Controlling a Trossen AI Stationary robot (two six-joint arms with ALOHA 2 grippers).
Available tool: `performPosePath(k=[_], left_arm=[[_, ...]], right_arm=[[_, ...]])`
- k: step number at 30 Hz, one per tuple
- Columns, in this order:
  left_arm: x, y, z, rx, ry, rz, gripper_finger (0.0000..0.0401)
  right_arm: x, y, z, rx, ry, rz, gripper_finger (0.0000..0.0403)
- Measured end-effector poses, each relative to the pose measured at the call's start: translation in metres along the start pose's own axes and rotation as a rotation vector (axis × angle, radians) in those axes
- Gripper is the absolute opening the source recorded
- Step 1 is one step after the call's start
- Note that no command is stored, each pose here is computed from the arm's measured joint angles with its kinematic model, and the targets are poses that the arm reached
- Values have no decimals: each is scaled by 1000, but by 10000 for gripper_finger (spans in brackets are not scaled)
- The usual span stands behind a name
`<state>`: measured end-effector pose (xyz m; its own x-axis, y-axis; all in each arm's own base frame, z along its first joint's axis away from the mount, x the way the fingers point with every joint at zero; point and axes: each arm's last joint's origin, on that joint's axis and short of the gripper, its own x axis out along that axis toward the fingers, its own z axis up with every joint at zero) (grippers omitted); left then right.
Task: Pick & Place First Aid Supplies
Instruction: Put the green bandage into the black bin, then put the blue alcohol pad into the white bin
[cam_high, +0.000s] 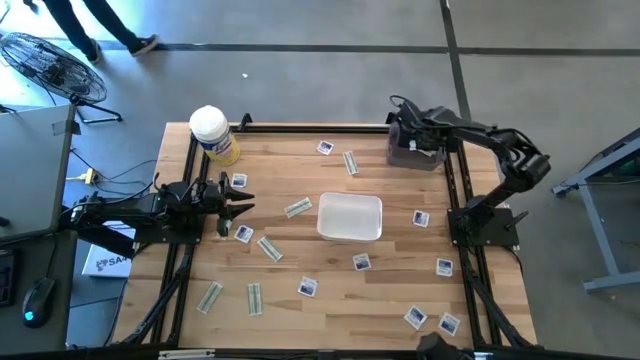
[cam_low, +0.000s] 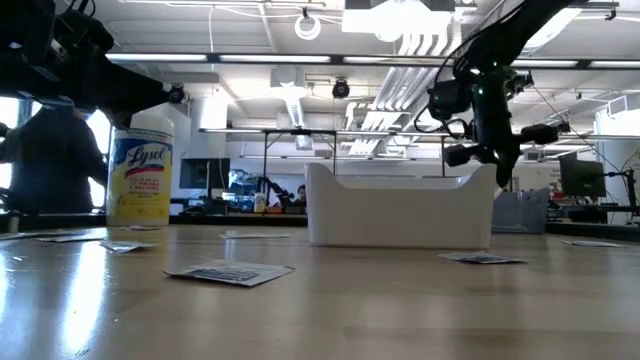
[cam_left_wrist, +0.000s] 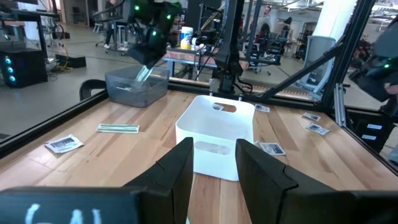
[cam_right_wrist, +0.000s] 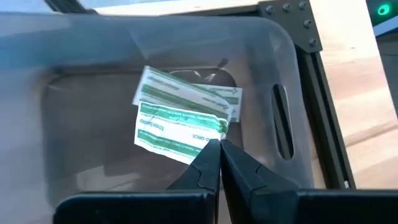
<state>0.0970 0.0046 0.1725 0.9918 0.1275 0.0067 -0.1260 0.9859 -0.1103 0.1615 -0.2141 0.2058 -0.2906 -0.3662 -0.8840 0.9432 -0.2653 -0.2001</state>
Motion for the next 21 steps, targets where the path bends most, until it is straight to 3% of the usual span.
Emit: performPosePath(k=[9, 18, 21], left_arm=[[0, 0, 0, 0, 0, 0, 119], [0, 0, 0, 0, 0, 1, 119], [0, 0, 0, 0, 0, 1, 119]], right_arm=[[18, -5, 5, -4, -47, 6, 25], [22, -5, 7, -24, -63, 19, 88], [19, -5, 5, -92, -77, 10, 110]])
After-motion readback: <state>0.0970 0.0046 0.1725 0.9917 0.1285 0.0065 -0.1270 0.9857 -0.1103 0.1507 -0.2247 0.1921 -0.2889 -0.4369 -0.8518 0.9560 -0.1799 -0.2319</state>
